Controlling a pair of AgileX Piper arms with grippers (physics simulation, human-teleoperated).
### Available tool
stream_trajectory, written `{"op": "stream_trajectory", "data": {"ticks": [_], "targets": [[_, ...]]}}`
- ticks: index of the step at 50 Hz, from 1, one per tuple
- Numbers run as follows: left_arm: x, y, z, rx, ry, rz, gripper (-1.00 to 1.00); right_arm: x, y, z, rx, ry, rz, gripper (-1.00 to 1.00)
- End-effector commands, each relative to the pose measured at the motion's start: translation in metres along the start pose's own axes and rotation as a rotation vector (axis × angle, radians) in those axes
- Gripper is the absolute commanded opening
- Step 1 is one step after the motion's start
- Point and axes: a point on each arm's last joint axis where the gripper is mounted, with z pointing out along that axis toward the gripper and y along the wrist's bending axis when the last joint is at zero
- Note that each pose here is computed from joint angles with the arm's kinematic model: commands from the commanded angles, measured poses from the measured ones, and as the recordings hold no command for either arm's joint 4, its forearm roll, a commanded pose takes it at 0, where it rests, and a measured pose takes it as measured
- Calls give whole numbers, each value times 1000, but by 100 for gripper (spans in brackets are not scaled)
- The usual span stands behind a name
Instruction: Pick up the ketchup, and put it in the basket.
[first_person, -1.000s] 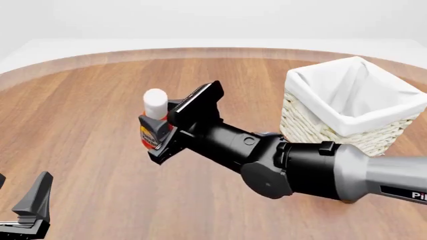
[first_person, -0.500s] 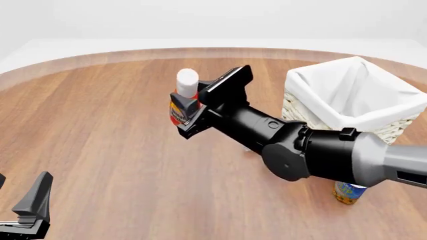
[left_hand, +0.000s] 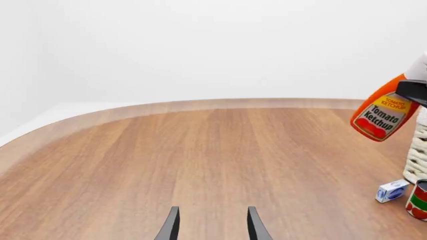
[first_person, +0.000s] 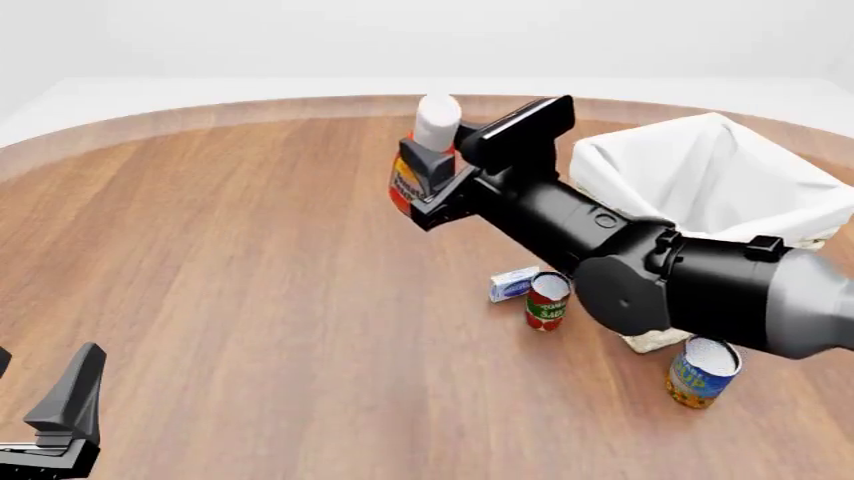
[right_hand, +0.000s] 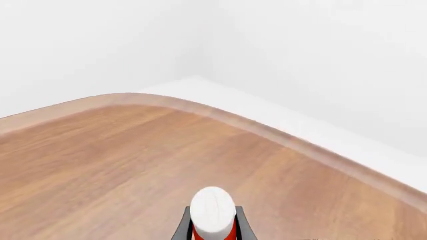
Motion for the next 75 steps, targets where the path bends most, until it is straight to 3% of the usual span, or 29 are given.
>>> {"op": "stream_trajectory", "data": {"ticks": [1, 23, 39, 55, 75], "targets": [[0, 0, 0, 0, 0, 0, 100, -9, -21, -10, 62, -41, 37, -100], [0, 0, 0, 0, 0, 0, 100, -17, -53, -33, 172, -103, 57, -100], [0, 0, 0, 0, 0, 0, 100, -20, -80, -51, 270, -131, 22, -100], [0, 0, 0, 0, 0, 0, 100, -21, -105, -64, 364, -124, -5, -100], [0, 0, 0, 0, 0, 0, 100, -14, -138, -86, 495, -91, 21, -100]]}}
